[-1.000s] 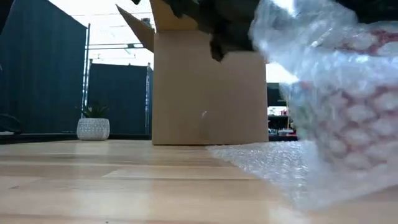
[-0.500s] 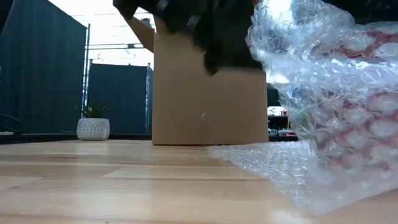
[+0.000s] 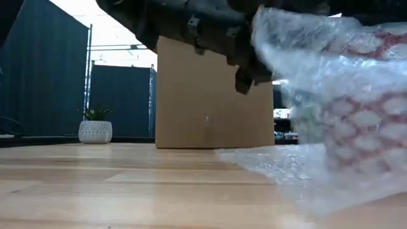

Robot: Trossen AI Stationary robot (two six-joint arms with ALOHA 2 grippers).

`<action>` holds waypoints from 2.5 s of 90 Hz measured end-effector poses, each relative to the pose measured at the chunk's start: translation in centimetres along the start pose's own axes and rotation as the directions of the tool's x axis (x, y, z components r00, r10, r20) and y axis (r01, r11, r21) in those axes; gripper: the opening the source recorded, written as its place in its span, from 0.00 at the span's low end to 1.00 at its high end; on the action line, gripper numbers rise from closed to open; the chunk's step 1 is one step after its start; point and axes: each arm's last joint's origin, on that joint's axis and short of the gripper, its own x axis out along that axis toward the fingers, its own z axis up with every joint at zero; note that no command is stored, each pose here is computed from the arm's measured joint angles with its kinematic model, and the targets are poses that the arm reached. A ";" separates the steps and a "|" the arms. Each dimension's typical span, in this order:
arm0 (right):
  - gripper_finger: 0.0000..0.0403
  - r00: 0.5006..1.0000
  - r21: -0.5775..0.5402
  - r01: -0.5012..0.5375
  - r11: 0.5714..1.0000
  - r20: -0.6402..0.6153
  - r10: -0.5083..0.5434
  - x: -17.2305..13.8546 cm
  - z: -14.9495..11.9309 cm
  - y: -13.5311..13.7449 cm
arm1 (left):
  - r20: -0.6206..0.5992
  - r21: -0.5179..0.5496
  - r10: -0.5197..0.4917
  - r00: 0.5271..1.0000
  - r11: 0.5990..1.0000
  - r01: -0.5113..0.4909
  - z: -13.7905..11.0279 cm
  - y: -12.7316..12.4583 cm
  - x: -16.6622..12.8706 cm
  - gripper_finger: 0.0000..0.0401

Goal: Wrap mug
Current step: Wrap the red mug with the bubble wrap

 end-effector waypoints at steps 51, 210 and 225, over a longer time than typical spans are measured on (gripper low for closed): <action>0.39 0.983 0.023 -0.118 0.993 0.143 0.114 -8.9 -0.2 -2.8 | 0.001 -0.013 -0.019 1.000 1.000 0.019 -0.1 0.2 0.1 0.43; 0.39 0.999 0.020 -0.032 0.999 -0.039 0.033 0.5 -1.1 -1.1 | -0.359 0.048 0.343 0.868 0.935 -0.350 -2.2 8.3 -1.6 0.43; 0.39 0.999 0.021 -0.035 0.999 -0.037 0.036 0.5 -1.0 -1.1 | -0.357 0.063 0.347 0.867 0.935 -0.348 -2.4 8.6 -1.5 0.43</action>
